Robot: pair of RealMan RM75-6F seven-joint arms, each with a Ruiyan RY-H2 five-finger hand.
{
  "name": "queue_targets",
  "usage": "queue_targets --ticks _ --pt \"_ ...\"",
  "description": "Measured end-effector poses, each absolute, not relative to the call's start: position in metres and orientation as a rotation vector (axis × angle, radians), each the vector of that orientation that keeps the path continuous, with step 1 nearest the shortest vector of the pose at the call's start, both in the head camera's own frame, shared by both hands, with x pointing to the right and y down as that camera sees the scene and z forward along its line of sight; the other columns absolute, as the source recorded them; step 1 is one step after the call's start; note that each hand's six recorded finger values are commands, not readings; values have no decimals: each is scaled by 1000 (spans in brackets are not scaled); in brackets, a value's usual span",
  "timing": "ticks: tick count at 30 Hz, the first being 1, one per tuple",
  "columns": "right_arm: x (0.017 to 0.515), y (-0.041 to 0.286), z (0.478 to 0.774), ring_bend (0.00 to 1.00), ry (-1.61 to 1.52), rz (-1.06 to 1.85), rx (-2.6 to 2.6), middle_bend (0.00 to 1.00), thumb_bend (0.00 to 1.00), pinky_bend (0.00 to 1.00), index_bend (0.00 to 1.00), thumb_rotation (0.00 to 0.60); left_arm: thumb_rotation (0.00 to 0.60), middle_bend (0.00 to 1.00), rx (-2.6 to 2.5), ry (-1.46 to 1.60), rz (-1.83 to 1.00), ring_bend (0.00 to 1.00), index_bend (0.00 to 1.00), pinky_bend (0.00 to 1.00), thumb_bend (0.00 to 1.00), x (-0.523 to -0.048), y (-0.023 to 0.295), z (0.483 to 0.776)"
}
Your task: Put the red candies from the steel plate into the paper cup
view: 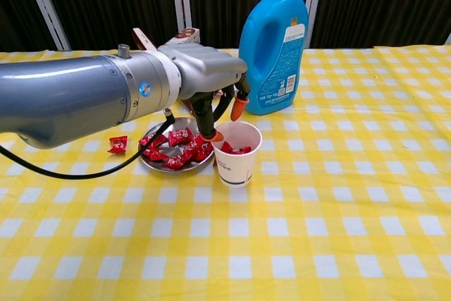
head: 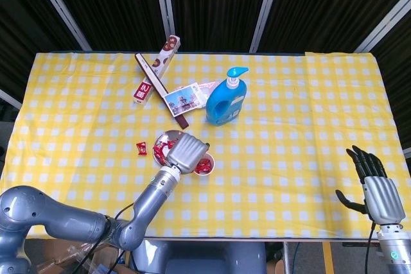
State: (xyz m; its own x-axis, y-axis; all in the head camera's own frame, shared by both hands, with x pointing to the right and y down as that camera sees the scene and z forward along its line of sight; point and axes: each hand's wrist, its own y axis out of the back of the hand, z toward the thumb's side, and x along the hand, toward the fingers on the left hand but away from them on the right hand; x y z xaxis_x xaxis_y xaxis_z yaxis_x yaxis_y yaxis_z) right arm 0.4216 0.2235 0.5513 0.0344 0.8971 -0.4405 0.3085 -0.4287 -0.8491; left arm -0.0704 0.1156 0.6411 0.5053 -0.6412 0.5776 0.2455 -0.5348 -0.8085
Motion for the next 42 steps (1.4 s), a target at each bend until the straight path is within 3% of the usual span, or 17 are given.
queue_targets --ticks 5,9,15,23,42 --pt "422 223 551 0 -1221 1406 -1772 0 336 0 0 600 600 476 -1808 375 -1159 851 393 909 288 -73 112 634" --pt "423 224 550 0 -1226 1404 -1772 0 335 0 0 600 600 379 -1791 409 -1178 849 303 909 250 -85 103 630" --pt "422 223 550 0 -1223 1403 -1775 0 335 0 0 600 600 291 -1751 397 -1285 847 219 909 199 -116 95 640" --pt "421 224 551 0 -1221 1406 -1777 0 335 0 0 600 600 288 -1731 370 -1394 847 223 909 198 -139 91 665" --pt "422 222 549 0 -1244 1397 -1791 0 336 0 0 600 600 344 -1755 316 -1420 847 337 909 222 -114 104 713"
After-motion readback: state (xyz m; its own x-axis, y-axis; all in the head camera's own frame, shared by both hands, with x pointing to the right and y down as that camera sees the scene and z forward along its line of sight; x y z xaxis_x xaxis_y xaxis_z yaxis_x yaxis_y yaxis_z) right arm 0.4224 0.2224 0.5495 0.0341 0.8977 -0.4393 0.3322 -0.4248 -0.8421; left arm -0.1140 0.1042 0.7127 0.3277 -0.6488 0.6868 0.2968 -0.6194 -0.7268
